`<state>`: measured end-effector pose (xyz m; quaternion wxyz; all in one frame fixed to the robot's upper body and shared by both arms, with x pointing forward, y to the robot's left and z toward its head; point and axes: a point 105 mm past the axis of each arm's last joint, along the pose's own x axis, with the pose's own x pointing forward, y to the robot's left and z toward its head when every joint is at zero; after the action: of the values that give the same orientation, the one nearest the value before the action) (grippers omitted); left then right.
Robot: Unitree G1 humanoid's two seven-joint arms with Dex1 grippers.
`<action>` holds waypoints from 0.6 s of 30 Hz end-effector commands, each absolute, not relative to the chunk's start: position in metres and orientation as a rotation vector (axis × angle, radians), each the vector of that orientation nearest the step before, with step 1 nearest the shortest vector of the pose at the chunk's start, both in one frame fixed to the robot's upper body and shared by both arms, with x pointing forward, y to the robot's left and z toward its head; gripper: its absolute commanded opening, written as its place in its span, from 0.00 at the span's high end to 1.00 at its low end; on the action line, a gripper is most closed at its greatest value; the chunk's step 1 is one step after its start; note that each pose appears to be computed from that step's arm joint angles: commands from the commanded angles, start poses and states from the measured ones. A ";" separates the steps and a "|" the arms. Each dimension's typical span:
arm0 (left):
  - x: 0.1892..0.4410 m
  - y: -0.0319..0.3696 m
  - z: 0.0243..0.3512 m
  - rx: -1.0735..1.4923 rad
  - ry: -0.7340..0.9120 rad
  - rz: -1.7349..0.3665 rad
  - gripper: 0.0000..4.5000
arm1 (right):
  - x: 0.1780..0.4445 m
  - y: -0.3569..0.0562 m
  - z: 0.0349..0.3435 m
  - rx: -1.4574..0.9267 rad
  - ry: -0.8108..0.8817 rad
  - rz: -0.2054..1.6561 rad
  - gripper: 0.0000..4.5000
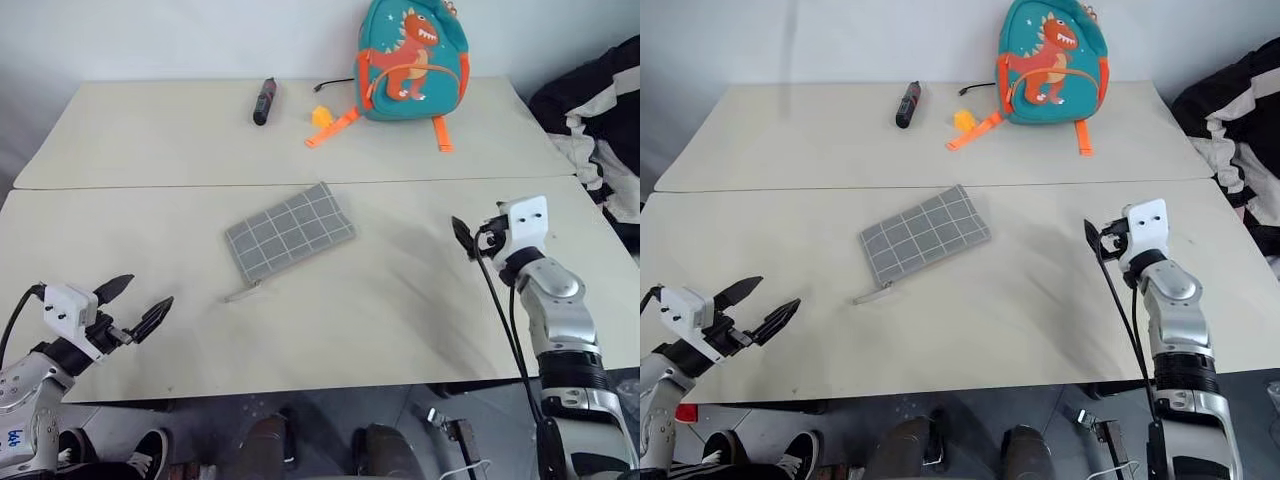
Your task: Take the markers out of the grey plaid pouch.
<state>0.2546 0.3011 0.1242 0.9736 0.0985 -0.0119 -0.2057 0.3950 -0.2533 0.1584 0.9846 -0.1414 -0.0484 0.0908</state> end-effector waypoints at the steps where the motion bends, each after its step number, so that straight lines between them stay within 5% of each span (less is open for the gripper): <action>1: 0.249 0.303 0.137 0.223 -0.076 -0.393 0.01 | 0.396 -0.249 0.167 -0.302 -0.133 0.196 0.00; 11: 0.254 0.291 0.146 0.281 -0.147 -0.466 0.01 | 0.392 -0.242 0.170 -0.324 -0.140 0.237 0.00; 18: 0.277 0.288 0.153 0.412 -0.184 -0.465 0.01 | 0.382 -0.188 0.175 -0.297 -0.174 0.425 0.00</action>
<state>0.2776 0.2869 0.1491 0.9533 0.1787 -0.0854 -0.2281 0.3857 -0.1963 0.1617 0.9664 -0.1498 -0.0625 0.1992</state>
